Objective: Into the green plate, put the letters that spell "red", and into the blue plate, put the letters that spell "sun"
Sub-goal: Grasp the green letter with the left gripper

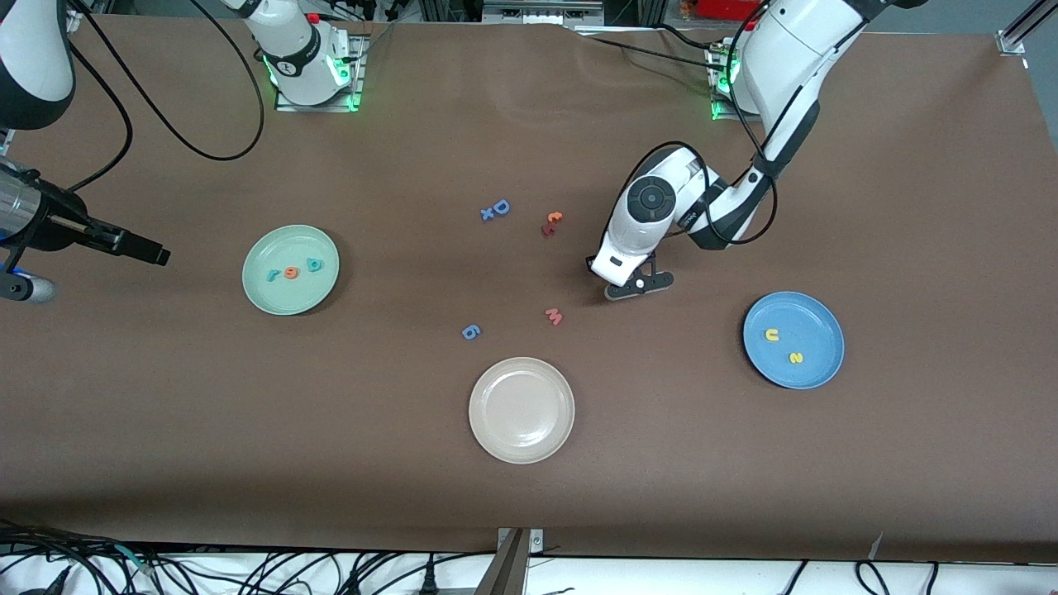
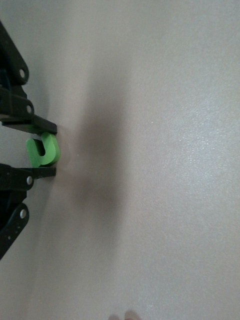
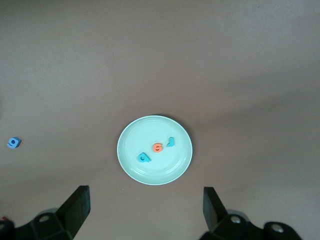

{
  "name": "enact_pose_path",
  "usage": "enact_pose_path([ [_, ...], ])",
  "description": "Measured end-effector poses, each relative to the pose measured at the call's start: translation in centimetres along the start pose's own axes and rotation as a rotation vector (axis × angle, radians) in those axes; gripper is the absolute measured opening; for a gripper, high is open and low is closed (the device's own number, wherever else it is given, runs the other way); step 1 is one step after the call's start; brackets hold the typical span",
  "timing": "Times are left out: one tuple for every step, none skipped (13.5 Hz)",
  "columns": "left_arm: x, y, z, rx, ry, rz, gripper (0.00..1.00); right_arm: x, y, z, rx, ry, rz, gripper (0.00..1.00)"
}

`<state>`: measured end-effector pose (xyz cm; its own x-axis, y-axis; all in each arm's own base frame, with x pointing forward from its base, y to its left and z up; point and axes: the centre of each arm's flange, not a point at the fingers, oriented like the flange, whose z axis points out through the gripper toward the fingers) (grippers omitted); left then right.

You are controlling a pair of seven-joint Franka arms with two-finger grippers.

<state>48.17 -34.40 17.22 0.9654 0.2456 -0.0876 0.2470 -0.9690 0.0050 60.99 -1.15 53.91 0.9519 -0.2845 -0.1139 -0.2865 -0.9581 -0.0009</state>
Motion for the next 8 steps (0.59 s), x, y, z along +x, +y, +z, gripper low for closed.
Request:
enact_pose_path([
  [0.0,0.0,0.0,0.001,0.001,-0.003,0.32,0.0,0.0,0.0,0.000,0.000,0.000,1.00],
  [0.0,0.0,0.0,0.001,0.001,-0.005,0.32,-0.1,0.1,-0.1,0.000,-0.001,0.001,1.00],
  [0.1,0.0,0.0,0.000,0.002,-0.006,0.32,-0.2,0.2,-0.3,0.000,-0.001,0.002,1.00],
  [0.3,-0.1,-0.1,0.000,0.004,-0.008,0.32,-0.3,0.2,-0.5,0.000,0.000,0.002,1.00],
  [0.5,-0.2,-0.2,0.001,0.007,-0.011,0.32,-0.4,0.2,-0.6,0.001,0.002,0.002,1.00],
  [0.8,-0.3,-0.4,0.004,0.012,-0.006,0.32,-0.4,0.2,-0.7,0.002,0.004,0.002,1.00],
  [1.2,-0.5,-0.6,0.011,0.019,0.007,0.32,-0.4,0.2,-0.7,0.002,0.006,0.002,1.00],
  [1.7,-0.8,-1.0,0.015,0.023,0.021,0.32,-0.3,0.2,-0.8,0.004,0.013,0.001,1.00],
])
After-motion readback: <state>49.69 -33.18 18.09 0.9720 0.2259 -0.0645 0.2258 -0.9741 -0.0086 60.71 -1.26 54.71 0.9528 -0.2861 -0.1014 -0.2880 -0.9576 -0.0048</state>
